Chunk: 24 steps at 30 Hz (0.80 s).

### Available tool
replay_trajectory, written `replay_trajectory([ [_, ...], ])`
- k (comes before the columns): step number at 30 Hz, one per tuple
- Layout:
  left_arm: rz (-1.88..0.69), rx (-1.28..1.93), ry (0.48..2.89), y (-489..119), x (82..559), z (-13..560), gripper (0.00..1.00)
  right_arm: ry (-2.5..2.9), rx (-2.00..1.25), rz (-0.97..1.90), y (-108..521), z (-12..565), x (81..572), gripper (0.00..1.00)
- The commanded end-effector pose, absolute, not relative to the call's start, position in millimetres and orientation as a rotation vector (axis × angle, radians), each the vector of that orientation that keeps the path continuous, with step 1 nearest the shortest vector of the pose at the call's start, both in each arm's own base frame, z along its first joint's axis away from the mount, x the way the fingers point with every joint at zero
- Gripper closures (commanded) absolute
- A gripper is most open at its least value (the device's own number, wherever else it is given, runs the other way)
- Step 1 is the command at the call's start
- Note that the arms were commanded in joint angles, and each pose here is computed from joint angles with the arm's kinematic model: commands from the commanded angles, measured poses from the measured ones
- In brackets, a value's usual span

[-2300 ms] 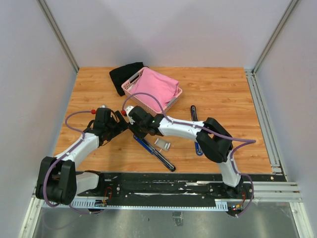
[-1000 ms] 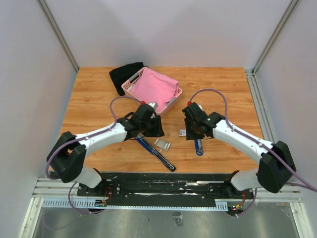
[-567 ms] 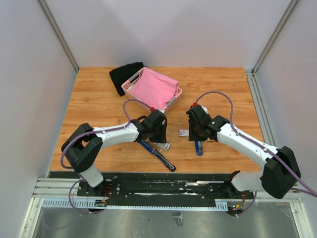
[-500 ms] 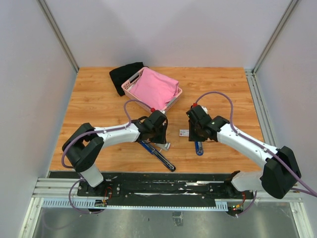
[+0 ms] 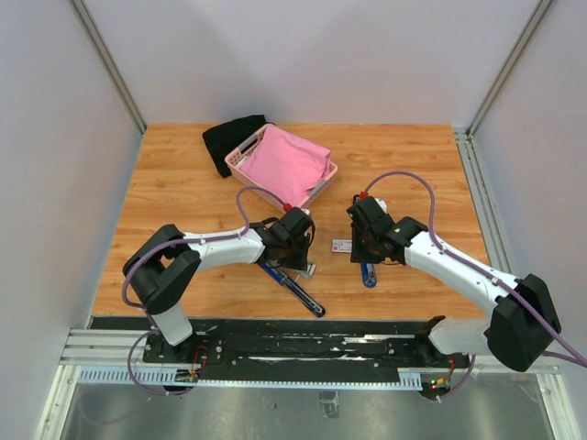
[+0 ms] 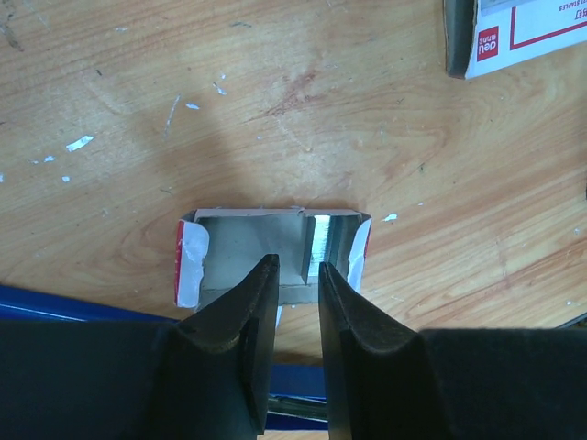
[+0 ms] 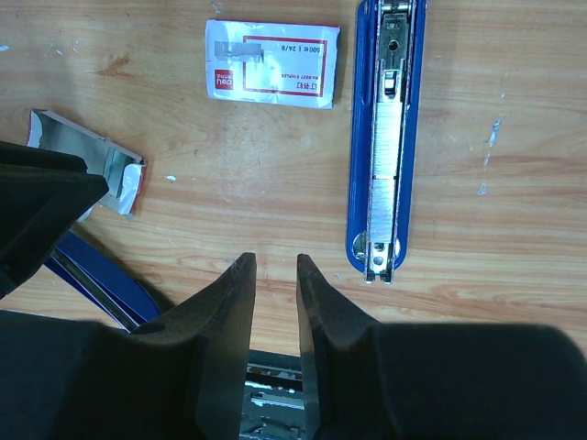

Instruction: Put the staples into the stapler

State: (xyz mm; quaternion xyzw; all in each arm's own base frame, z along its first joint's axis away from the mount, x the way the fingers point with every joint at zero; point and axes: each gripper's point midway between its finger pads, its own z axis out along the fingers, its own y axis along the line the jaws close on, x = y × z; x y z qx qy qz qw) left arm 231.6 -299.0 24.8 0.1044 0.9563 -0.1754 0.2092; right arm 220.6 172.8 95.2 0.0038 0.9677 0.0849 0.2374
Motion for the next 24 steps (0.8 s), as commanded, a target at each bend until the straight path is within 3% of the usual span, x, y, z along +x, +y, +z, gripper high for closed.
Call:
replay_trajectory([
  [1,-0.479,0.331,2.644,-308,234,27,0.71,2.637,0.059,0.214,165,96,222,0.74],
  [15,-0.400,0.417,2.652,-310,227,17,0.99,2.635,0.088,0.246,163,106,219,0.74],
  [20,-0.383,0.357,2.641,-304,228,23,1.00,2.606,0.089,0.368,167,131,216,0.67],
  [24,-0.432,0.294,2.556,-305,236,60,1.00,2.534,0.017,0.499,172,155,217,0.58],
])
